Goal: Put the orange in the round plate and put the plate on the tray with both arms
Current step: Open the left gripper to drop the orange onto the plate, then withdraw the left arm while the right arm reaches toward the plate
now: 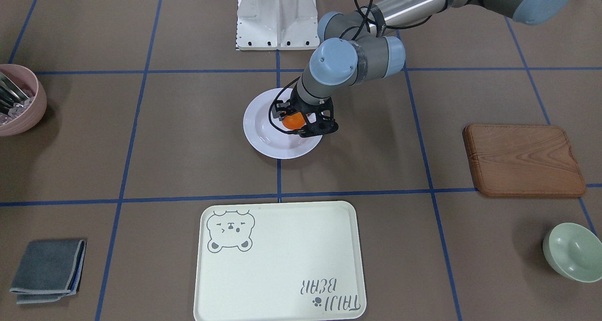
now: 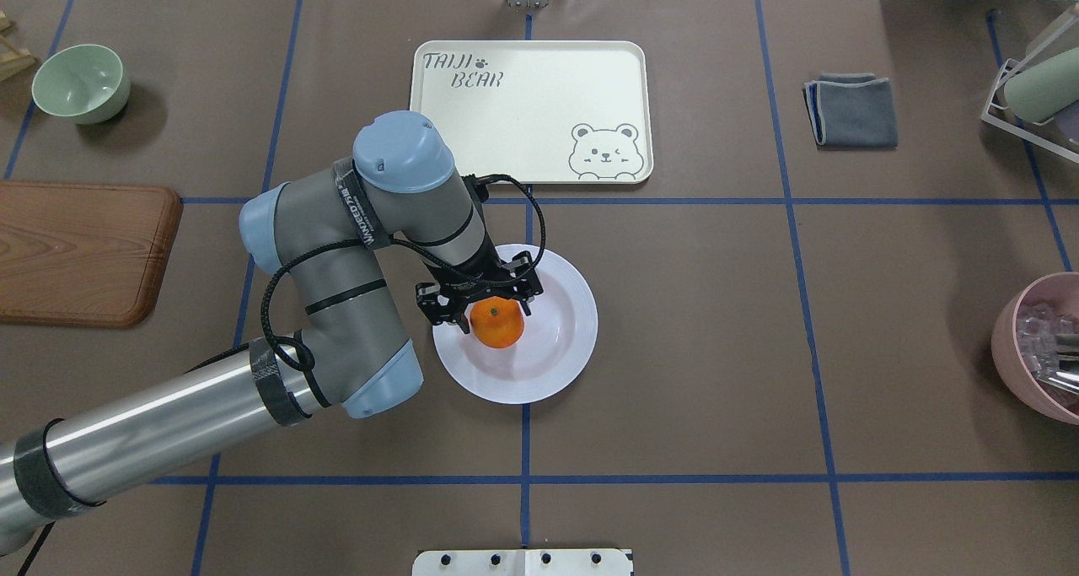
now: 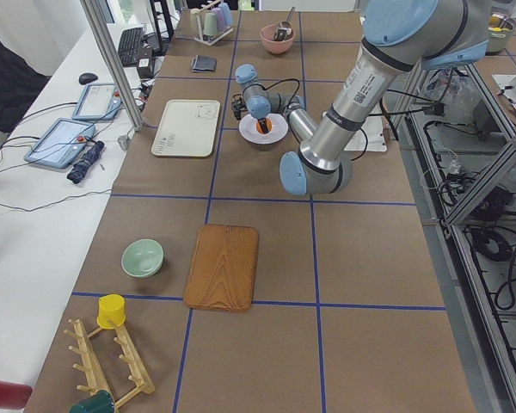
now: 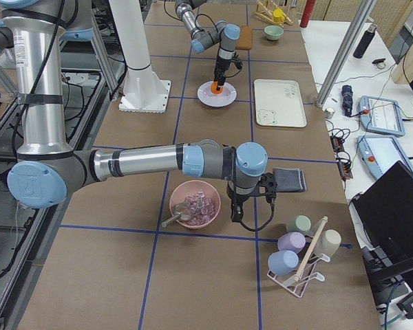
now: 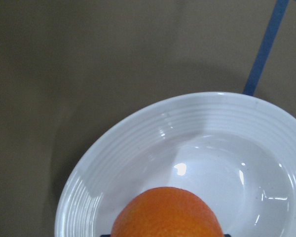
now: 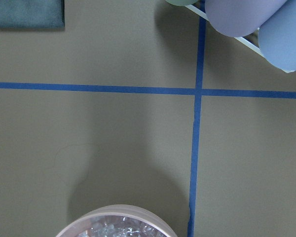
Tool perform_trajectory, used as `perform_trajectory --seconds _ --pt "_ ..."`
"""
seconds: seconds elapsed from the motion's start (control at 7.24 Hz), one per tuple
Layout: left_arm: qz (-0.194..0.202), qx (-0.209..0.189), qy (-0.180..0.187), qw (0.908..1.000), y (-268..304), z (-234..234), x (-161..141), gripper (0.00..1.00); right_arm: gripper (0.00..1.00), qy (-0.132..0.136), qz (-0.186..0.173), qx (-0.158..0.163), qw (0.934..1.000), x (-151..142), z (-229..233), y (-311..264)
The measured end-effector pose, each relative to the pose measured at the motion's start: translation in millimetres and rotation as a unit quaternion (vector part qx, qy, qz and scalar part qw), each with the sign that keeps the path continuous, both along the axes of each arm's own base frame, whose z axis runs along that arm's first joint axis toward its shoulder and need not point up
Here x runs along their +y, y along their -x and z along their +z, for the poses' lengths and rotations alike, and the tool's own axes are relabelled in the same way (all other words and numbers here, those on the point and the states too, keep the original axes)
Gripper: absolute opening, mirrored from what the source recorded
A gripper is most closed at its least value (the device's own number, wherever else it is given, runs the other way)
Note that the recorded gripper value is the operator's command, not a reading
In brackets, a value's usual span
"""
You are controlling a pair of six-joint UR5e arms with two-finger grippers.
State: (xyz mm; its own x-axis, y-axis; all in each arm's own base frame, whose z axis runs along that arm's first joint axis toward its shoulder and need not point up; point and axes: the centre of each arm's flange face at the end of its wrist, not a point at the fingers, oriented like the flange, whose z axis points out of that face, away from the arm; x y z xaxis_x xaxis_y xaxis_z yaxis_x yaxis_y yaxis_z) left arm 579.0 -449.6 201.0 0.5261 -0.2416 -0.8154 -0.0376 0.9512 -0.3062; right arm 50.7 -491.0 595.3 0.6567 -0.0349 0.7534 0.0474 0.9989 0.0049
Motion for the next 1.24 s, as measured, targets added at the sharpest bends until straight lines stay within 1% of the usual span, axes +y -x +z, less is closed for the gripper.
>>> perform_trajectory --seconds 0.14,0.28,0.41,0.55,0.69,0.83,0.97,1.24 --pt "-0.010 0.009 -0.001 0.9999 7.9 -8.7 -5.9 0.99 1.00 -0.003 0.000 0.000 1.0000 -1.8 -2.2 0.0" --pt "-0.028 0.017 -0.004 0.9995 29.6 -14.8 -22.7 0.99 1.00 -0.007 0.000 0.000 1.0000 -4.6 -6.4 0.2" --pt "-0.048 0.023 -0.014 0.9985 63.8 -12.5 -43.3 0.99 1.00 -0.015 -0.001 -0.001 0.9999 -8.8 -13.7 0.9" --pt "-0.067 0.024 -0.037 0.9968 108.2 3.6 -62.4 0.99 1.00 -0.022 0.001 -0.007 0.9997 -15.4 -29.2 6.3" --pt "-0.081 0.016 -0.063 0.9946 152.9 29.9 -81.5 0.99 1.00 -0.019 0.009 -0.019 0.9996 -24.3 -52.4 21.1" --pt "-0.090 -0.001 -0.087 0.9922 193.3 60.4 -103.4 0.99 1.00 -0.008 0.023 -0.034 0.9991 -36.3 -83.2 45.8" --pt "-0.090 -0.027 -0.111 0.9893 232.7 89.6 -127.6 0.99 1.00 0.004 0.036 -0.055 0.9978 -46.1 -113.5 80.6" --pt "-0.065 -0.083 -0.157 0.9819 314.9 135.0 -173.4 0.99 1.00 0.026 0.057 -0.106 0.9924 -49.6 -159.4 164.2"
